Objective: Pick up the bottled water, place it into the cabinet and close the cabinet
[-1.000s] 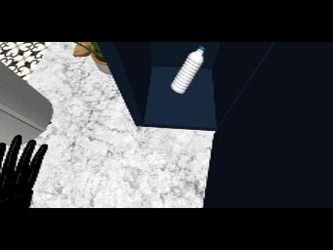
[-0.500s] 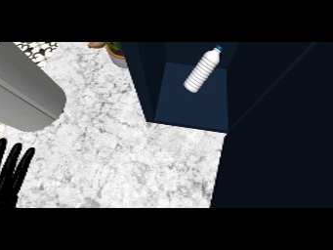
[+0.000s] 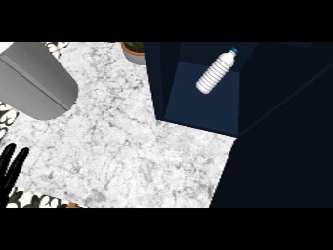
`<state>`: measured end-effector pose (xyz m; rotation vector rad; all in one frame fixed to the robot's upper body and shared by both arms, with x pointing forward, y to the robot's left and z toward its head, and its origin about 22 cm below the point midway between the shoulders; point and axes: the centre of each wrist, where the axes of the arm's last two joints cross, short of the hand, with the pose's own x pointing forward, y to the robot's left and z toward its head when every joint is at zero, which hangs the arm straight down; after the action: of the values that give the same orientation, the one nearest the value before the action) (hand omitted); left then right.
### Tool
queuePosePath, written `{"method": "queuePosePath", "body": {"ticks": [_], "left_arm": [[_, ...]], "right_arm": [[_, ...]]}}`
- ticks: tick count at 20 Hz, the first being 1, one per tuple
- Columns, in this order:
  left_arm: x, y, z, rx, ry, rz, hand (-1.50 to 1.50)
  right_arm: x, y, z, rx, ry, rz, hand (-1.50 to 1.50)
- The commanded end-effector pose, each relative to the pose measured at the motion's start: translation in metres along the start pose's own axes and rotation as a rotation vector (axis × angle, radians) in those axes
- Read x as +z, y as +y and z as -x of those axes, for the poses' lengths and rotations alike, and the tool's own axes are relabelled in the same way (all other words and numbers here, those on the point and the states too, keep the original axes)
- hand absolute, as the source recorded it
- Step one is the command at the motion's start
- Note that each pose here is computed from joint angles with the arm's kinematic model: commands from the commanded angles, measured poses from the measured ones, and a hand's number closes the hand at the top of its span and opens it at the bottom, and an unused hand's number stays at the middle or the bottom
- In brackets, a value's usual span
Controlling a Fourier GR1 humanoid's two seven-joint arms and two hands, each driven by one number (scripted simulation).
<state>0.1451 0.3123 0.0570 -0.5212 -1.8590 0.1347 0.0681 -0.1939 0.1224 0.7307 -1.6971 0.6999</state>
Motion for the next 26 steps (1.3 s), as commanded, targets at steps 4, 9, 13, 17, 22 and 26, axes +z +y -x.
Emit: {"method": "queuePosePath", "body": {"ticks": [4,9,13,17,22,26], "left_arm": [[-0.004,0.004,-0.005,0.0,0.014,0.036,-1.5],[-0.005,0.012,-0.01,-0.025,0.019,0.036,-1.5],[-0.006,0.013,-0.011,-0.02,0.016,0.032,-1.5],[-0.007,0.016,-0.013,-0.018,0.013,0.039,-1.5],[-0.007,0.02,-0.016,-0.027,0.012,0.037,-1.5],[-0.008,0.022,-0.018,-0.023,0.004,0.03,-1.5]], "right_arm": [[-0.02,0.001,-0.013,0.127,0.023,-0.312,-1.5],[-0.031,-0.004,-0.012,0.152,-0.003,-0.307,1.5],[-0.036,-0.007,-0.013,0.193,0.032,-0.339,1.5],[-0.044,-0.008,-0.014,0.207,0.023,-0.363,1.5],[-0.05,-0.011,-0.008,0.173,0.018,-0.341,1.5],[-0.051,-0.009,-0.003,0.109,0.017,-0.35,1.5]]}}
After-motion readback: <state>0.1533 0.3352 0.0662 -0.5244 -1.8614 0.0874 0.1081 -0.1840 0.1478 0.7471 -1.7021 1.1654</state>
